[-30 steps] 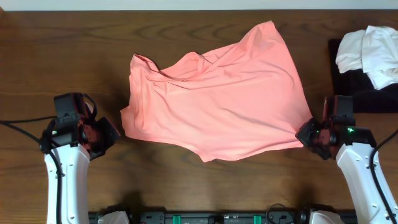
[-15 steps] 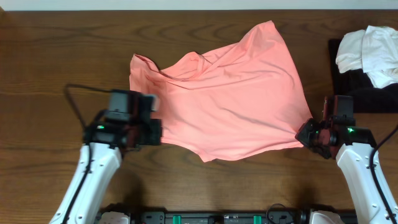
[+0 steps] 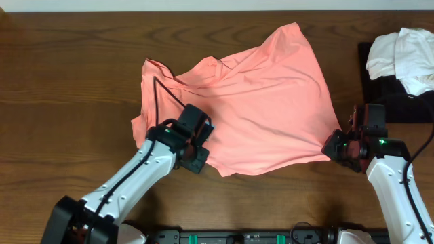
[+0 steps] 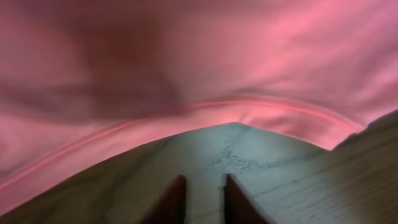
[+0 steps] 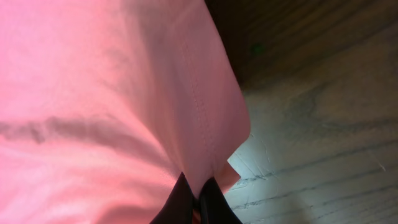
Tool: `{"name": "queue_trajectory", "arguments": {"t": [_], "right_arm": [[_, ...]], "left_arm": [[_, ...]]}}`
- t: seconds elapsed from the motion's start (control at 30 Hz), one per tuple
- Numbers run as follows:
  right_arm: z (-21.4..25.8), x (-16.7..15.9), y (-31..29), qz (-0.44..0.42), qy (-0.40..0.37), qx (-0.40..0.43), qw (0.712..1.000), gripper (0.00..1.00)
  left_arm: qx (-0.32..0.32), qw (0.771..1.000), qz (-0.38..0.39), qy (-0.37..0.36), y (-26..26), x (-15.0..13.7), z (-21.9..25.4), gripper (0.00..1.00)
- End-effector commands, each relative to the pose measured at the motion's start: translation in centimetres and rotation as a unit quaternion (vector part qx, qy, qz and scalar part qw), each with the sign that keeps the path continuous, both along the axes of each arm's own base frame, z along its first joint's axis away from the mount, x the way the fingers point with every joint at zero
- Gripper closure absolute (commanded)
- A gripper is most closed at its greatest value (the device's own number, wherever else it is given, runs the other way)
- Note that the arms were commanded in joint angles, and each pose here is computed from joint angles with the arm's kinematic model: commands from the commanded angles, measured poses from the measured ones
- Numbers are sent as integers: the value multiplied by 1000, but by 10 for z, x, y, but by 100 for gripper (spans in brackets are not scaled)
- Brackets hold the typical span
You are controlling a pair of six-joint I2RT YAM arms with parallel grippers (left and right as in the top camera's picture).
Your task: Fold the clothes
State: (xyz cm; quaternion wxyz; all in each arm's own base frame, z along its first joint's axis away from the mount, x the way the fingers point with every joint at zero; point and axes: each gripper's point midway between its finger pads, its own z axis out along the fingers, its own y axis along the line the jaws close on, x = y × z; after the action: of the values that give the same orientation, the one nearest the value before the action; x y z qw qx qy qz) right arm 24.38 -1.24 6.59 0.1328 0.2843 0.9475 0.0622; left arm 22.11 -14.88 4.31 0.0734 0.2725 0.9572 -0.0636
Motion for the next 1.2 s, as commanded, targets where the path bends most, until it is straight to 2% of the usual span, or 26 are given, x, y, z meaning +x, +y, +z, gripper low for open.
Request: {"name": "queue_trajectory", "arguments": {"t": [0.0,0.03,0.13,0.27,0.37,0.47,0.53,0.63,0.77,0.87,1.17], "right_arm": [[6,5,-1,9,-11,-4,1000,99],[6,5,-1,9,-10,-4,1000,99],[6,5,-1,9,-10,-4,1000,99],[6,4,-1,9,-8,-4,1000,99],[6,3,-1,9,-7,-4,1000,99],[6,3,-1,9,-7,-4,1000,99],[6,3,-1,9,-7,-4,1000,99],[6,4,-1,9,-8,-4,1000,99],[6,5,-2,8,-11,-4,1000,99],[6,5,-2,9,-12,-4,1000,99],[6,6,-2,9,-12,-4,1000,99]], "left_arm": [[1,999,-46,2,-9,-9,-2,58],[0,999,-54,0,-12,-11,-2,51],[-7,998,-66,-10,-23,-11,0,38],[-19,997,-71,-29,-36,-7,2,30],[-24,996,-71,-40,-40,-4,3,29],[-41,999,1,-36,-42,2,5,30],[-58,992,109,-15,-42,4,5,34],[-84,955,282,31,-44,0,5,43],[-124,905,398,89,-57,-5,8,44],[-127,868,468,111,-57,-7,8,50],[-105,784,601,115,-41,-8,-3,49]]}}
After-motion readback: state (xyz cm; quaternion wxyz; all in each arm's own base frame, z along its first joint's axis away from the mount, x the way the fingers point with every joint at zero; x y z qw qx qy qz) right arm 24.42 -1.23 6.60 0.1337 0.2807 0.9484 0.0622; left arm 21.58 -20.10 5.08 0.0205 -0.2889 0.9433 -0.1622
